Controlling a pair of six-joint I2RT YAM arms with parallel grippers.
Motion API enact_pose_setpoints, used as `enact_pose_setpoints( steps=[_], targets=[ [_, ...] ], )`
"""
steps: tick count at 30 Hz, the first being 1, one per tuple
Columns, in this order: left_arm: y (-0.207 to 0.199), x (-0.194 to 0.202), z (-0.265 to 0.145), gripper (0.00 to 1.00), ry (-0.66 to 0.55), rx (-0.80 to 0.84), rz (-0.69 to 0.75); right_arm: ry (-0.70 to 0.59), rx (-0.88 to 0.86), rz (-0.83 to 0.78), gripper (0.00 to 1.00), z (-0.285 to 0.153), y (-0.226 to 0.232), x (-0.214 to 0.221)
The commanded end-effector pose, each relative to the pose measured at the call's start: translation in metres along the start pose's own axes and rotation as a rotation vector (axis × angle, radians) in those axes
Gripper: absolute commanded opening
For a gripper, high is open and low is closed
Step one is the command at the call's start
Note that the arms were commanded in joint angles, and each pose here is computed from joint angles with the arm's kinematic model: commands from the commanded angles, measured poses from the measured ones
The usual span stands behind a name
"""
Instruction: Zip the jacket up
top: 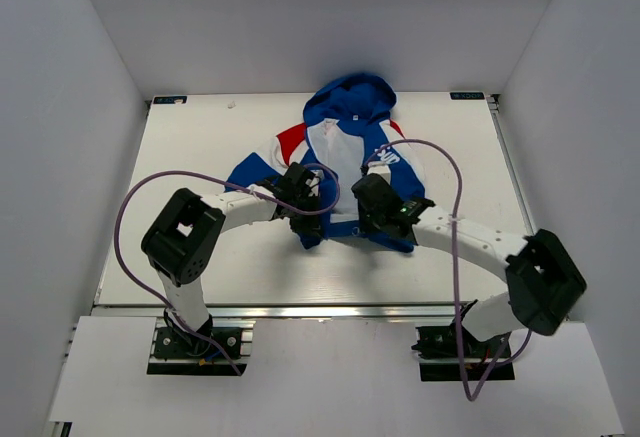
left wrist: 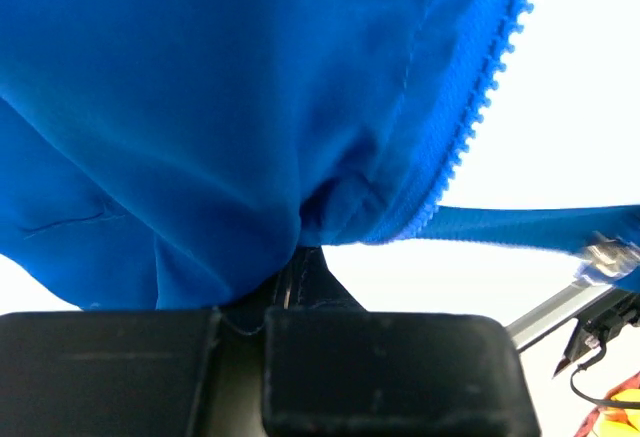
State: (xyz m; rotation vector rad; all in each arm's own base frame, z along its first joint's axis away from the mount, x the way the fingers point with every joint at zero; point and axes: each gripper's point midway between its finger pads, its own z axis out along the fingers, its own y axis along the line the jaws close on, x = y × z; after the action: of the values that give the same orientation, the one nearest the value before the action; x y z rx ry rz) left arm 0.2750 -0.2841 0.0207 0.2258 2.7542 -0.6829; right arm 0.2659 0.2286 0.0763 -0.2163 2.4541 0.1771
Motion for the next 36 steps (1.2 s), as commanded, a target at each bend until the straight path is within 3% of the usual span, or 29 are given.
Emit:
enact_pose_setpoints(
  steps=[1,9,11,15,18,19,21,28,36],
  targets=[
    [0.027,0.002,0.004,0.0,-0.012,-0.111,0.001,0.005,0.045,-0.041,0.17,-0.018,-0.025,0.006],
    [0.028,0.0,0.003,0.0,-0.016,-0.123,0.002,0.11,0.07,-0.065,0.23,-0.022,-0.048,0.049],
    [0.028,-0.001,0.003,0.0,-0.018,-0.125,0.002,0.132,0.032,-0.065,0.06,-0.023,-0.044,0.056],
    [0.027,-0.002,0.003,0.0,-0.015,-0.122,0.003,0.132,-0.195,-0.174,0.0,-0.027,-0.012,0.061],
    [0.025,-0.005,0.004,0.0,-0.014,-0.119,0.005,0.222,-0.436,-0.26,0.01,-0.038,0.02,0.082],
    [0.024,-0.005,0.005,0.0,-0.013,-0.116,0.005,0.251,-0.53,-0.276,0.05,-0.043,0.032,0.091],
    [0.023,-0.006,0.005,0.0,-0.014,-0.109,0.006,0.282,-0.557,-0.276,0.09,-0.039,0.036,0.1],
    [0.024,-0.004,0.004,0.0,-0.013,-0.113,0.004,0.254,-0.405,-0.241,0.43,-0.017,0.019,0.094],
    [0.023,-0.001,0.005,0.0,-0.003,-0.108,-0.001,0.285,-0.4,-0.197,0.54,-0.017,0.02,0.098]
  ],
)
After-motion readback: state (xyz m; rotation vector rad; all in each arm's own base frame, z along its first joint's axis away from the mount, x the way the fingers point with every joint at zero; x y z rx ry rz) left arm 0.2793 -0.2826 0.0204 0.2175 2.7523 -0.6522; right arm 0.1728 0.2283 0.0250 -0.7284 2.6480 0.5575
